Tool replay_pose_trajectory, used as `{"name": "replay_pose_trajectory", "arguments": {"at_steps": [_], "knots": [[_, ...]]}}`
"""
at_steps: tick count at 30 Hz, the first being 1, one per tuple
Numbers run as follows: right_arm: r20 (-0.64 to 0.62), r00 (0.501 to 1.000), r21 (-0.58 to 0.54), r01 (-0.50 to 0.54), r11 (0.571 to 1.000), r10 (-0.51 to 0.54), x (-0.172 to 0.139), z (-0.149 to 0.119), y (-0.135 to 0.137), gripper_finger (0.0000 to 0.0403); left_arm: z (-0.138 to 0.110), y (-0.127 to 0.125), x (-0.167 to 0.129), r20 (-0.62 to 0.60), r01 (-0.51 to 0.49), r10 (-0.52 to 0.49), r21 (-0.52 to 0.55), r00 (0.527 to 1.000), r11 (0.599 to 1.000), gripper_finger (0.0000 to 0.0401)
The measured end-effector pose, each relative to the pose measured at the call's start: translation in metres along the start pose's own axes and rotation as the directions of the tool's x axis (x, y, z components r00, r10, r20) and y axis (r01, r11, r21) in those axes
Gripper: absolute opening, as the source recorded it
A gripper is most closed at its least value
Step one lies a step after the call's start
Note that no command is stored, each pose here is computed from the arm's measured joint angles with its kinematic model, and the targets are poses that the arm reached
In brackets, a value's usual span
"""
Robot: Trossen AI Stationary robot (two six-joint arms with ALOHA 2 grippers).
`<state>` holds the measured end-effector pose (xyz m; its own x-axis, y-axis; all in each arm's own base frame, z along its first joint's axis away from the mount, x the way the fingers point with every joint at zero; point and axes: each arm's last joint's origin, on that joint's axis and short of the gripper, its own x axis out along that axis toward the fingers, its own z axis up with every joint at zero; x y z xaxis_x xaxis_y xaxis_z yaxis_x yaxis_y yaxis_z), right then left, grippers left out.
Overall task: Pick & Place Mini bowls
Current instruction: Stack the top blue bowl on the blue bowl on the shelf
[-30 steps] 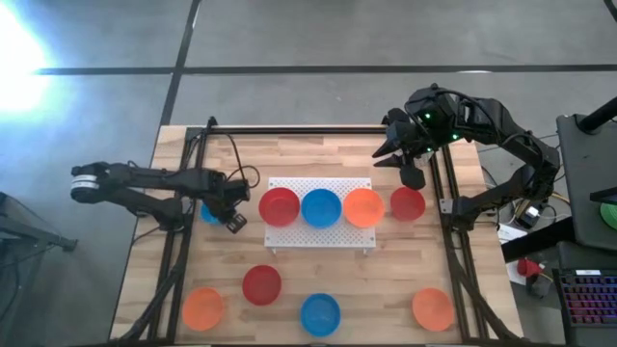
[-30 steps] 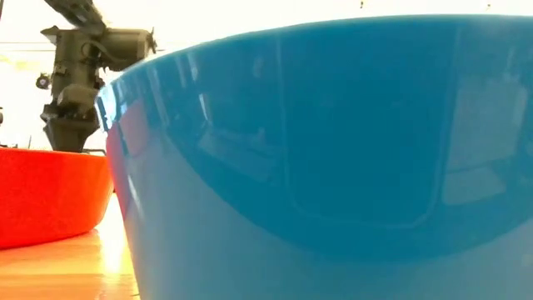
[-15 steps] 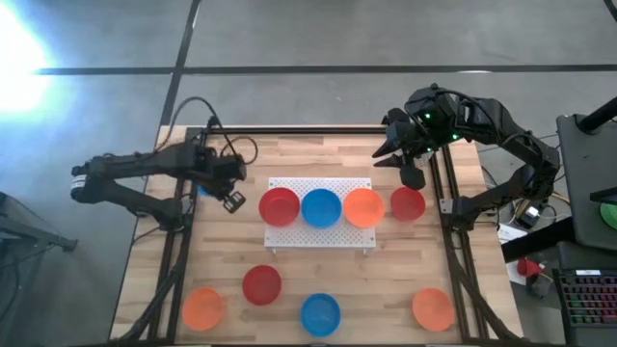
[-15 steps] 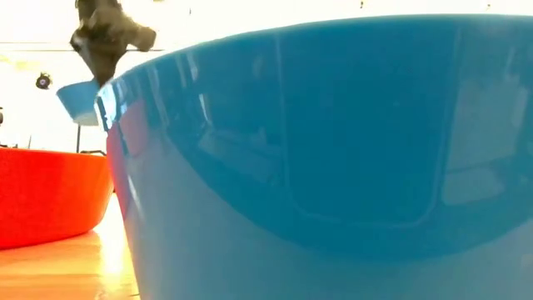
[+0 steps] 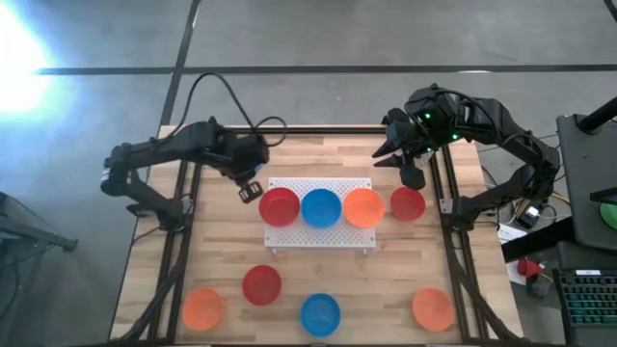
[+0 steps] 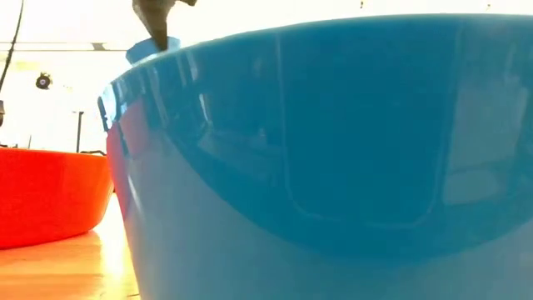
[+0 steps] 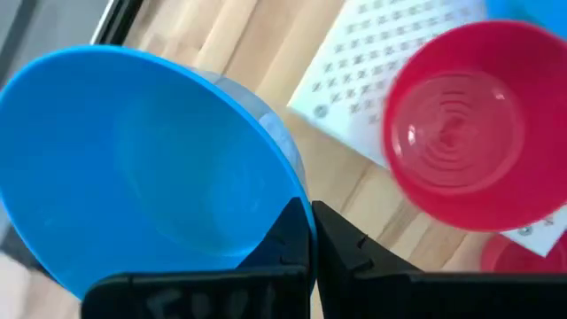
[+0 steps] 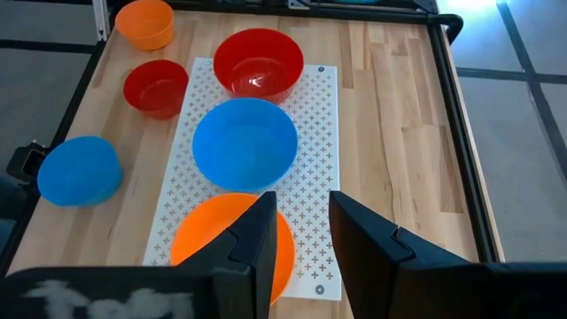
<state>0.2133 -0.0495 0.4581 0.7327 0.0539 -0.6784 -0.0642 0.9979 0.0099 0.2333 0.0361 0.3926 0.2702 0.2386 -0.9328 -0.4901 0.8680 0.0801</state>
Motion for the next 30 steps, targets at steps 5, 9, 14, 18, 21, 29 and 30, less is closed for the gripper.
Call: {"name": "replay_pose_trajectory", "arguments": {"at_steps": [5,9,14,18,21,29,30], "knots": [[0.0,1.0,0.005,0.0,1.0,0.0,0.0,0.0,0.0,0.01,0.025,-0.02,-0.009,0.06,0.003,-0.013,0.163,0.998,0.987,0.0],[0.001,1.0,0.007,0.0,1.0,0.0,0.0,0.0,0.0,0.01,0.039,-0.042,-0.016,0.104,0.007,-0.042,0.32,0.994,0.947,0.0],[0.001,1.0,0.008,0.0,1.0,0.0,0.0,0.0,0.0,0.01,0.047,-0.074,-0.017,0.118,0.01,-0.085,0.525,0.989,0.851,0.0],[0.001,1.0,0.007,0.0,1.0,0.0,-0.001,0.0,0.0,0.01,0.053,-0.095,-0.015,0.143,0.001,-0.122,0.645,0.982,0.764,0.0],[0.001,1.0,0.007,0.0,1.0,0.0,-0.001,0.0,0.0,0.01,0.061,-0.108,-0.014,0.173,-0.01,-0.153,0.694,0.973,0.72,0.0],[0.001,1.0,0.007,0.0,1.0,0.0,-0.001,0.0,0.0,0.01,0.074,-0.128,0.004,0.138,0.054,-0.221,0.722,0.965,0.69,0.0],[0.001,1.0,0.008,0.001,1.0,-0.001,-0.001,0.0,0.0,0.01,0.075,-0.129,0.006,0.131,0.066,-0.23,0.723,0.964,0.687,0.0]]}}
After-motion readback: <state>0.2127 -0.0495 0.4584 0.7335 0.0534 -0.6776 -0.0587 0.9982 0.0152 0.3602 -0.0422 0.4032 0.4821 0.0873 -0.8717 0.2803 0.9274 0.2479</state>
